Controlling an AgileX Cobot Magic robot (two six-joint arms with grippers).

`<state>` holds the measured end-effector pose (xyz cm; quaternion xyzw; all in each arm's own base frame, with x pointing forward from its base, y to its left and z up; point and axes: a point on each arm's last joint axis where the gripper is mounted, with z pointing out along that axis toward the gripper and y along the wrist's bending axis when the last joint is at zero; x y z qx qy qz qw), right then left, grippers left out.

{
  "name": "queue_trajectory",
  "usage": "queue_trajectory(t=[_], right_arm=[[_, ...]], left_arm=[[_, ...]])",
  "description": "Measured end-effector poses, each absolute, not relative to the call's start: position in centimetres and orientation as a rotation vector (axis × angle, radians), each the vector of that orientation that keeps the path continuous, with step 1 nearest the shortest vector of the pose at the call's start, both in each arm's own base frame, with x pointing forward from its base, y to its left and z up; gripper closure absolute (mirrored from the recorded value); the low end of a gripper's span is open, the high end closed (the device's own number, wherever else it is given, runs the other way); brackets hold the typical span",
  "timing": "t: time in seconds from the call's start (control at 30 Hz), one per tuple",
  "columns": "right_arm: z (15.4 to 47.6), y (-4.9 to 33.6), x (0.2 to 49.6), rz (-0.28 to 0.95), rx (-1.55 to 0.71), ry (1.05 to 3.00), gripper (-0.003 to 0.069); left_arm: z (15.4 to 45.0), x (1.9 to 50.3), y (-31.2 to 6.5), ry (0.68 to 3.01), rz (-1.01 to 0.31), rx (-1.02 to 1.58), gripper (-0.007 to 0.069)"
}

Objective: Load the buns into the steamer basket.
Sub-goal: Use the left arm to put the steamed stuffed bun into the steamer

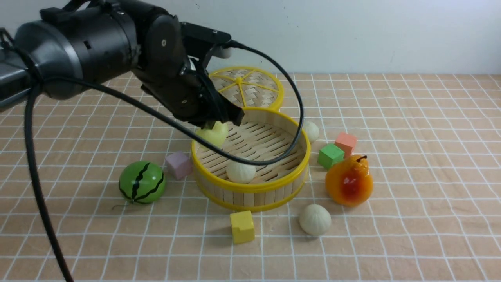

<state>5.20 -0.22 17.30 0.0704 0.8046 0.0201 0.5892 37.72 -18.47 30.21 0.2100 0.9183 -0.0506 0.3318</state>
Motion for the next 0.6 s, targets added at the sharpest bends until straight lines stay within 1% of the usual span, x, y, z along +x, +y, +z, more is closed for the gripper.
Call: queue_trajectory(t=[0.07,0.1,0.13,0.17,0.2,0.3,0.33,0.37,0.4,0.43,0.5,0.53,0.57,0.6], right_arm=[[17.3,-0.2,5.2,0.047,0.164,1.874,0.0418],[17.3,-0.2,5.2,0.047,0.164,1.874,0.0418],[17.3,-0.2,5.2,0.047,0.164,1.874,0.0418],[17.3,-0.2,5.2,0.047,0.164,1.874,0.0418],[17.3,-0.2,5.2,0.047,0.164,1.874,0.0418],[17.3,-0.2,5.2,0.047,0.164,1.874,0.0418],[17.3,-0.2,5.2,0.047,0.164,1.874,0.0418],[17.3,-0.2,5.2,0.047,0.164,1.874,0.0418],[17.3,-0.2,5.2,0.047,0.164,1.874,0.0418],[17.3,-0.2,5.2,0.047,0.164,1.874,0.0418],[17.3,-0.2,5.2,0.047,0.164,1.874,0.0418],[17.3,-0.2,5.2,0.047,0.164,1.874,0.0418],[17.3,-0.2,5.2,0.047,0.164,1.874,0.0418],[17.3,-0.2,5.2,0.047,0.164,1.874,0.0418]], left_arm=[[29.3,38.7,-18.9,2.393,-0.121,0.558,0.0638],[27.7,40.1,-19.4,2.396,-0.094,0.576,0.0638],[27.9,40.1,-19.4,2.390,-0.093,0.575,0.0638],[26.9,40.9,-19.7,2.396,-0.081,0.585,0.0637],[25.2,42.0,-20.2,2.414,-0.060,0.599,0.0627],[22.9,43.6,-20.7,2.444,-0.018,0.610,0.0569],[22.5,44.0,-20.8,2.454,-0.005,0.602,0.0529],[22.2,44.1,-20.9,2.460,-0.002,0.601,0.0521],[21.9,44.4,-20.9,2.479,0.003,0.573,0.0453],[22.0,44.4,-20.9,2.490,0.000,0.542,0.0405],[22.8,44.3,-20.7,2.530,-0.003,0.466,0.0304],[22.9,44.2,-20.7,2.532,-0.003,0.461,0.0295],[23.3,44.0,-20.6,2.547,0.001,0.445,0.0257],[24.4,43.4,-20.2,2.571,0.013,0.432,0.0219]])
